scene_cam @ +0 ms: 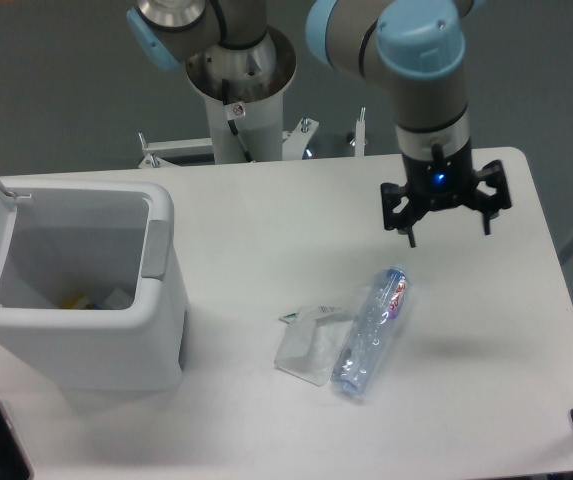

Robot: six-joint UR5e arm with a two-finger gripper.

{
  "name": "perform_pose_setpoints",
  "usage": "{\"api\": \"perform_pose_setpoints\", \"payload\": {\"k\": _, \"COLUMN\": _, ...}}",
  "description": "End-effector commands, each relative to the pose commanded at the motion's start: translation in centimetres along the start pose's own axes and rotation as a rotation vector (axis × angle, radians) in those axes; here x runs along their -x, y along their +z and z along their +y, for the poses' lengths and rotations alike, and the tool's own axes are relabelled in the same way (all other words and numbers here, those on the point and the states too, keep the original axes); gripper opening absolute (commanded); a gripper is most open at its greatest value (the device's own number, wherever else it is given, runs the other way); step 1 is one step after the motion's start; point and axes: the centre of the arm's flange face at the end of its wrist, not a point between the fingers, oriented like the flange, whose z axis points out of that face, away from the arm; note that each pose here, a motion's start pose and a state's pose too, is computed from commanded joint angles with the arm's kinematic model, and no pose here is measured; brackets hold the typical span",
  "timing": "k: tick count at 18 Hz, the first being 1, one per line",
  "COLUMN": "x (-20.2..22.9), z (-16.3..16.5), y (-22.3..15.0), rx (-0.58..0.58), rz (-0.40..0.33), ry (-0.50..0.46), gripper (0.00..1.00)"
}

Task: Place the trash in the trash can
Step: 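Move the gripper over the clear plastic wrapper and lower toward it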

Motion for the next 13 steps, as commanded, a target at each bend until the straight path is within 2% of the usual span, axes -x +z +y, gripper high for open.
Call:
{"api": "perform_pose_setpoints", "payload": {"k": 3, "x": -1.5, "z": -1.1, "y": 3.6, "rx": 0.038, "rz": 0.038, "ry": 0.036, "gripper": 1.0}}
{"api": "perform_pose_setpoints", "payload": {"k": 8, "x": -6.4, "z": -4.3, "y": 7.4, "rx": 0.025, "rz": 0.068, "ry": 0.126, "gripper": 1.0}}
{"api": "perform_pose_setpoints", "payload": {"k": 13, "x": -9.5, "z": -5.6, "y": 10.3, "rx": 0.036, "rz": 0.117, "ry": 0.32, "gripper": 1.0}}
